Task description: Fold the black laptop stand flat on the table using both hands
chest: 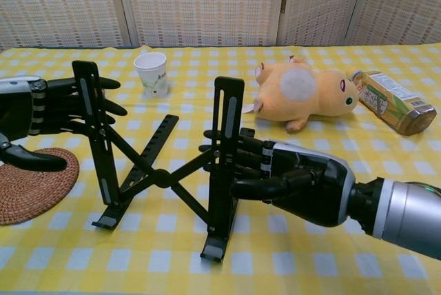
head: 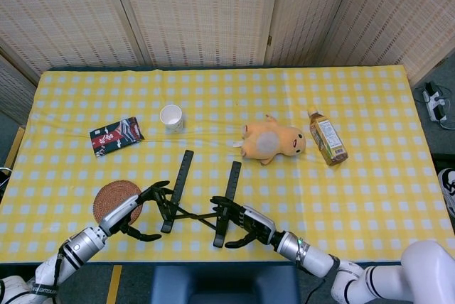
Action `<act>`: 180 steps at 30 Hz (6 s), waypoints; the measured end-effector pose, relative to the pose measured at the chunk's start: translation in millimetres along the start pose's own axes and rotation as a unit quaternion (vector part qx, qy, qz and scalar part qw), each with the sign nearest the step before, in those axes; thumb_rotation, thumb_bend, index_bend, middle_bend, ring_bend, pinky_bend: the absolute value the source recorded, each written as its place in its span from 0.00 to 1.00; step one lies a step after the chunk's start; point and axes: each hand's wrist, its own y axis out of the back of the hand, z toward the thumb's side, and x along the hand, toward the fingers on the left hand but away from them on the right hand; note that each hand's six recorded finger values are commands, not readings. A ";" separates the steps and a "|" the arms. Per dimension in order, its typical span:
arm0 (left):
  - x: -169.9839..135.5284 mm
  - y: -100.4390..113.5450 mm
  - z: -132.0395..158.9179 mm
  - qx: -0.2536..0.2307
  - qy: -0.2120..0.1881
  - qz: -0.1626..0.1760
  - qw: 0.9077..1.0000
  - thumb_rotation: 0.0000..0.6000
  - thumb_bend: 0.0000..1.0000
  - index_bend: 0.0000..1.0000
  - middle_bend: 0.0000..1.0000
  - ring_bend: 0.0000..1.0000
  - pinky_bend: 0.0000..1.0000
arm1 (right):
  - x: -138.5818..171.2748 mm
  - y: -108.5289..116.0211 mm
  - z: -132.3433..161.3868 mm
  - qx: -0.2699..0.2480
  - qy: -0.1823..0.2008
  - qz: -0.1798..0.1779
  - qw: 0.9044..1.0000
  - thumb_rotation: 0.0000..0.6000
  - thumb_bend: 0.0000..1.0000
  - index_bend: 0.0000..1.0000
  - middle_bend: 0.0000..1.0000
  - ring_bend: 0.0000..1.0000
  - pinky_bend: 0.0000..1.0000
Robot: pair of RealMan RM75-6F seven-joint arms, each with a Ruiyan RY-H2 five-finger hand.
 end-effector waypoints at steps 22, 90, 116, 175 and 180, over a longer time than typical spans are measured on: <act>-8.7 2.0 0.0 -0.004 -0.013 -0.005 1.000 1.00 0.21 0.07 0.21 0.18 0.21 | -6.8 11.1 -1.2 0.327 0.014 -0.049 0.944 1.00 0.15 0.00 0.00 0.04 0.00; -16.2 4.6 -12.0 0.056 -0.010 0.008 0.998 1.00 0.21 0.10 0.25 0.16 0.21 | -15.4 7.3 45.5 0.488 0.000 -0.051 0.871 1.00 0.26 0.00 0.00 0.06 0.00; 4.3 -38.2 -42.7 0.239 0.038 0.055 0.969 1.00 0.28 0.44 0.26 0.19 0.23 | 2.5 -5.4 62.1 0.518 0.017 -0.051 0.854 1.00 0.26 0.00 0.00 0.06 0.00; 16.9 -44.9 -57.1 0.287 0.053 0.111 0.950 1.00 0.45 0.53 0.33 0.25 0.27 | 10.2 9.8 47.6 0.510 -0.010 -0.067 0.858 1.00 0.26 0.00 0.00 0.06 0.00; 16.2 -44.0 -57.2 0.287 0.055 0.109 0.950 1.00 0.45 0.50 0.33 0.24 0.27 | 11.9 14.9 40.2 0.520 -0.039 -0.075 0.850 1.00 0.26 0.00 0.02 0.06 0.00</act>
